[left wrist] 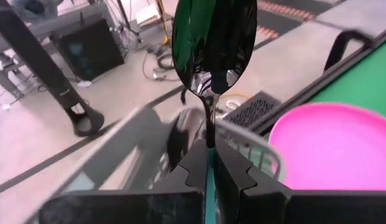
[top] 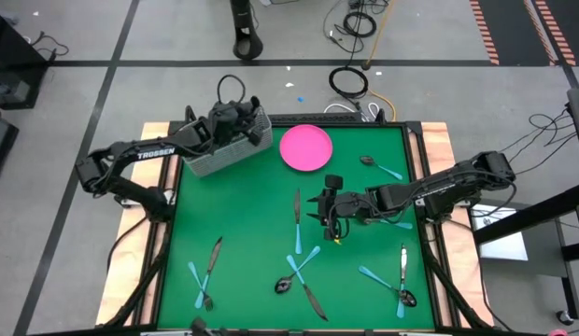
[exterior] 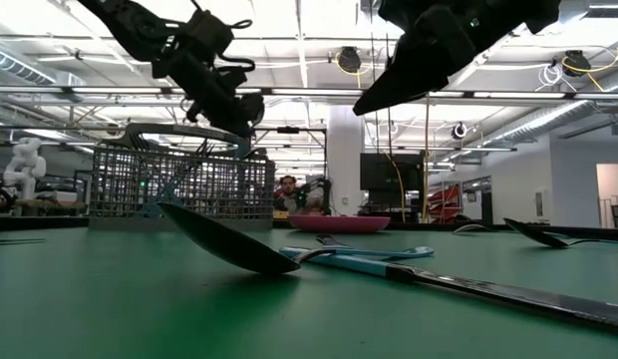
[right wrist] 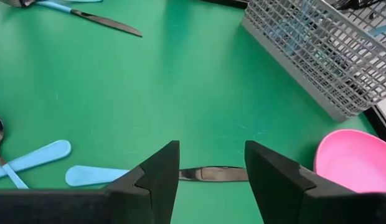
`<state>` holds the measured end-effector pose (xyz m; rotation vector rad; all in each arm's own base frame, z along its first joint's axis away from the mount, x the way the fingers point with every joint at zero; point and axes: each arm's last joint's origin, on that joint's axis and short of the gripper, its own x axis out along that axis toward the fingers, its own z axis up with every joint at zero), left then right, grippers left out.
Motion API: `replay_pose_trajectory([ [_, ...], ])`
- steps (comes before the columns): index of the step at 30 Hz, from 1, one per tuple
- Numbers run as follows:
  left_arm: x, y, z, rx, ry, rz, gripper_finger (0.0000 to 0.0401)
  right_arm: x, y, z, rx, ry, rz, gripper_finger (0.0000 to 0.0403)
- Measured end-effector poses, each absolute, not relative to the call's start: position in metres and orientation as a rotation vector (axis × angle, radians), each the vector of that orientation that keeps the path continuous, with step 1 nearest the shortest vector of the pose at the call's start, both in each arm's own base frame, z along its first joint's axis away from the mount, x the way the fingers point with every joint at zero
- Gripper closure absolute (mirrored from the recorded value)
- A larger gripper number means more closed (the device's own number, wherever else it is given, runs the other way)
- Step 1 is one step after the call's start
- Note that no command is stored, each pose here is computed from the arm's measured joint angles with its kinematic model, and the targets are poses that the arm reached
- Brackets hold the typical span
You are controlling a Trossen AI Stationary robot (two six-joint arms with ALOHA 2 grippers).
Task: Sort silverware
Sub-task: Put the blue spoon into the gray silverware holder
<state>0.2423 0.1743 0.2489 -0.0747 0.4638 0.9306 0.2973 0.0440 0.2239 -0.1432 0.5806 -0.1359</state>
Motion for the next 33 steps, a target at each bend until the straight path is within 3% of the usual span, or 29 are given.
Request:
replay_pose_trajectory([
  [11,0.236,0.168,0.237,-0.209,0.558,0.979,0.0387,0.297,0.044,0.224,-0.140,0.582,-0.136,0.0232],
  [23,0.237,0.166,0.239,-0.210,0.556,0.922,0.0290,0.300,0.044,0.228,-0.153,0.538,-0.131,0.0232],
  [33,0.233,0.146,0.268,-0.175,0.456,0.808,0.0278,0.300,0.044,0.228,-0.158,0.539,-0.130,0.0232],
])
